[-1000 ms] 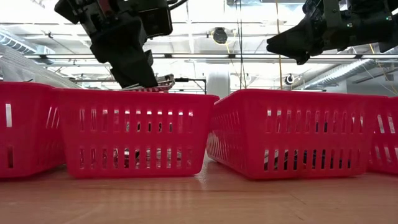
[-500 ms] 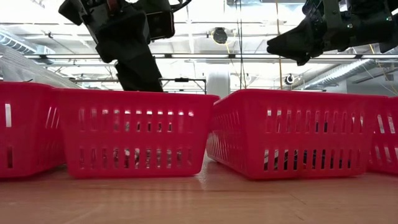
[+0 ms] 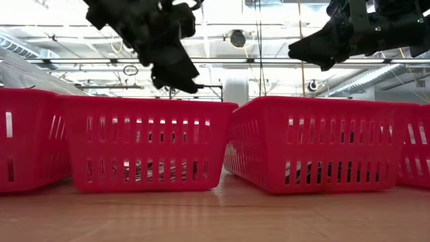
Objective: Pick & Place Travel size toiletries
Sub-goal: Put the silver nail cutter into the middle left red bin
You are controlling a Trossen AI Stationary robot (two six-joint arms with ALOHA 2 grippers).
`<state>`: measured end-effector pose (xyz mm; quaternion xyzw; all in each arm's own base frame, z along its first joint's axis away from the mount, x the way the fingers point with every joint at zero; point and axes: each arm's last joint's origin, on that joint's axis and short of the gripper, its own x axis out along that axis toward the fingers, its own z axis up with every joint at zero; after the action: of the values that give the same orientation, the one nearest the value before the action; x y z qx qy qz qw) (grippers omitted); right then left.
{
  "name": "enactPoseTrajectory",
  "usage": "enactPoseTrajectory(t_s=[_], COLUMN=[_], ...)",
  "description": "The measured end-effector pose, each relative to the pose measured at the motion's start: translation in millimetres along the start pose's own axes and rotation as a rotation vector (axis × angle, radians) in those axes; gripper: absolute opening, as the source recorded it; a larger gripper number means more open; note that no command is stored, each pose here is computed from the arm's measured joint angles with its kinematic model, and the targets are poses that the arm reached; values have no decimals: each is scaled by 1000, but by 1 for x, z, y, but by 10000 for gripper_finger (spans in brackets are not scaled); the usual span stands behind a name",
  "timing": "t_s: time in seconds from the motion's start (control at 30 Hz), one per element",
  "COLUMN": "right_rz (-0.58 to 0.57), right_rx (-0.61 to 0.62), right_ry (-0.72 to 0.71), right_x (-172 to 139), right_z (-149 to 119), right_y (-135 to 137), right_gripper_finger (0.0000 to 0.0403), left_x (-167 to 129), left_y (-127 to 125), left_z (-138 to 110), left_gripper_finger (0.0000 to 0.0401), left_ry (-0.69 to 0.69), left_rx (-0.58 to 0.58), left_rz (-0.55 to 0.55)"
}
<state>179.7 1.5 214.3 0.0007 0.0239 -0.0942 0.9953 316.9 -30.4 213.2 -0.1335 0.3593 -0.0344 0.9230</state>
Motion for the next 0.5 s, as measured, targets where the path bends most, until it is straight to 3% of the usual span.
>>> enactPoseTrajectory(t_s=[0.2, 0.37, 0.5], right_rz=[-2, -3, -5], right_rx=[-22, -26, -48], right_ry=[-4, -1, 1], right_x=[0, 0, 1], right_z=[0, 0, -1], right_y=[0, 0, 0], right_gripper_finger=[130, 130, 130], left_x=[-10, -21, -37], left_y=[41, 87, 126], left_z=[12, 16, 18], left_gripper_finger=[214, 214, 214], left_ry=[-62, -54, -19], left_rx=[79, -11, -155], left_rz=[254, 379, 397])
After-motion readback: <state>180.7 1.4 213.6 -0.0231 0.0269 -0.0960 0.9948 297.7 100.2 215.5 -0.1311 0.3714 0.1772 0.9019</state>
